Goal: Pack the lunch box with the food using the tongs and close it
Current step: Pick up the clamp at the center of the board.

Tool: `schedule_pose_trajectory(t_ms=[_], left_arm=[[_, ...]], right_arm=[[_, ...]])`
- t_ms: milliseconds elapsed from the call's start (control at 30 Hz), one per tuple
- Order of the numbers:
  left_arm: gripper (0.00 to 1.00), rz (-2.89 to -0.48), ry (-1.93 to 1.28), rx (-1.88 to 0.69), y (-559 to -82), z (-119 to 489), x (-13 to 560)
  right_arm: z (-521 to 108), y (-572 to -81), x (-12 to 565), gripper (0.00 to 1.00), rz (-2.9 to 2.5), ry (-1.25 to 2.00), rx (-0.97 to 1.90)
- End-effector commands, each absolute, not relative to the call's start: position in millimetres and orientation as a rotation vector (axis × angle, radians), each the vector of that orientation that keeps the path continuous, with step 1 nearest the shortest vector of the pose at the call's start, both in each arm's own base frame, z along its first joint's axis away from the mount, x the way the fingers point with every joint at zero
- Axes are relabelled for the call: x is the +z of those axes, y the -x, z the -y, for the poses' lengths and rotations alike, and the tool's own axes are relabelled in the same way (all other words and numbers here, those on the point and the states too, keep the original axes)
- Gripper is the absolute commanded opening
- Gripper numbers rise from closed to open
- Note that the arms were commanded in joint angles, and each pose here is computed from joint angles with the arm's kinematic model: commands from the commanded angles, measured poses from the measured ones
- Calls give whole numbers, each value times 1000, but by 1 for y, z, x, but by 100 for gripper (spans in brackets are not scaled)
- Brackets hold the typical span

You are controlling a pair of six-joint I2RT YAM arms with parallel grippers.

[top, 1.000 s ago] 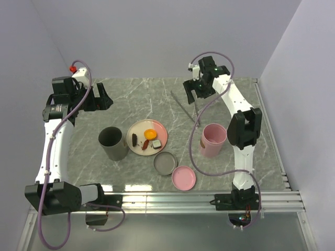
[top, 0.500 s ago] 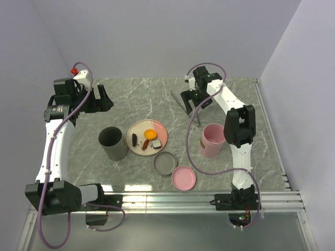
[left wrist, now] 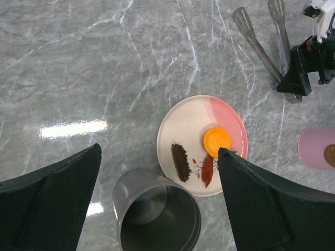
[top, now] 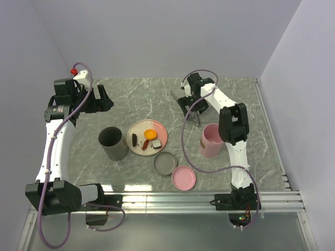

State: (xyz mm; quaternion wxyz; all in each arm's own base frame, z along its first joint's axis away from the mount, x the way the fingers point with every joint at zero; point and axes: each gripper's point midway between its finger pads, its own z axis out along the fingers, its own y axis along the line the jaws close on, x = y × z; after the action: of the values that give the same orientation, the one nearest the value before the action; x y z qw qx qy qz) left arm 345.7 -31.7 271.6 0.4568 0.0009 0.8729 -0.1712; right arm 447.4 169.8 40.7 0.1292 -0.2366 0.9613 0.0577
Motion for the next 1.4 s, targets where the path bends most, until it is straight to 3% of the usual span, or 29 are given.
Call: schedule_pose_trajectory(t_ms=[0,767,1367], left_arm=[[99,-2117,-2,-428,-350,32,278],[99,-2126,10,-442,-350,33,274],[99,-2124,3,-460,-348,36,273]], right_arm=[[-174,-465,48,100,-2736,685,132],[-177,-504,29,93,-2665,643,52],[-178,-507,21,87,-2674,617,48]])
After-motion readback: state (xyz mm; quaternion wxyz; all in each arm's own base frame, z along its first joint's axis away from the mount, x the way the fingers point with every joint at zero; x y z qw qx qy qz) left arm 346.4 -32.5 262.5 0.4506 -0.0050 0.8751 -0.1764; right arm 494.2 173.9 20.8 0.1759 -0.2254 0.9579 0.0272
